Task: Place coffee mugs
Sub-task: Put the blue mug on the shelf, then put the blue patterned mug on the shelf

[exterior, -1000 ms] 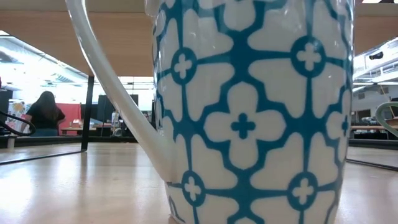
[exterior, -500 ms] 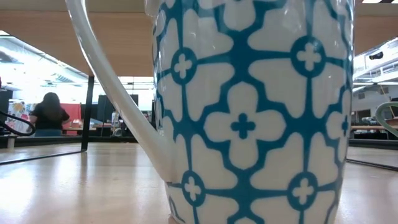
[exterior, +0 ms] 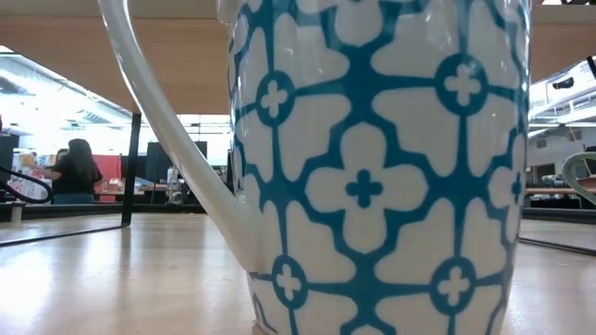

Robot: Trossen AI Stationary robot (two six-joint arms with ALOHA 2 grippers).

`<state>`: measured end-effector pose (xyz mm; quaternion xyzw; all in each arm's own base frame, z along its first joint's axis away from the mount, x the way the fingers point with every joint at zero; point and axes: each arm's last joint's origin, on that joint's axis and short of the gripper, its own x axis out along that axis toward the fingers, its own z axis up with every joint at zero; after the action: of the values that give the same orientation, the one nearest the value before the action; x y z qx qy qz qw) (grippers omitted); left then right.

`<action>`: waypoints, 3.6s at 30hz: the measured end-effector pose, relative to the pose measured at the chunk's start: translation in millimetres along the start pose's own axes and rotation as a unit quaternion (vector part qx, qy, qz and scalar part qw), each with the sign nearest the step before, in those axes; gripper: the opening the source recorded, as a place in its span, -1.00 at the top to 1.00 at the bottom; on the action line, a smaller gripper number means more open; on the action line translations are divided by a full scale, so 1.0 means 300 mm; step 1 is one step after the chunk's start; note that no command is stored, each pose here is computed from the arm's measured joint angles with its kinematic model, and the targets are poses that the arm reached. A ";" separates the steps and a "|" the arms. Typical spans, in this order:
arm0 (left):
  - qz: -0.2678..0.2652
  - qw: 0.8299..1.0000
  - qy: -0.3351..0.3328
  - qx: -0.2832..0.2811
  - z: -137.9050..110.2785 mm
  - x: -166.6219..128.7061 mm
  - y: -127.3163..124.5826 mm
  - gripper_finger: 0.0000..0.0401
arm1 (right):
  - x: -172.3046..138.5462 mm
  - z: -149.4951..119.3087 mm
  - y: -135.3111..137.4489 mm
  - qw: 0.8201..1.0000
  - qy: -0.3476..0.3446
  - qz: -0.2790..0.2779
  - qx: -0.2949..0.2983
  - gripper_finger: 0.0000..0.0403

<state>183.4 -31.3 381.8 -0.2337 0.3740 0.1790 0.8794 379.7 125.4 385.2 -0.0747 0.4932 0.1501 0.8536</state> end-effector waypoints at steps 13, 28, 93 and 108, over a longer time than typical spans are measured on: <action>0.000 1.000 0.000 0.000 0.000 0.000 0.000 0.35 | -0.004 -0.021 -0.073 1.000 0.028 0.001 0.015 0.87; 0.000 1.000 0.000 0.000 0.000 0.000 0.000 0.35 | 0.052 -0.042 -0.075 0.998 0.061 0.001 0.019 0.85; -0.003 1.000 -0.004 0.006 0.003 0.000 -0.002 0.35 | -0.056 -0.008 -0.051 1.000 0.005 -0.002 -0.010 0.17; -0.184 0.961 -0.186 0.088 0.110 -0.043 -0.128 0.35 | -0.275 -0.094 0.135 0.997 -0.029 -0.062 -0.045 0.17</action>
<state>212.7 -46.7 422.0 -0.1825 0.1685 0.0206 0.9684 304.6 140.6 443.2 -0.1392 0.4551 0.1211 0.8711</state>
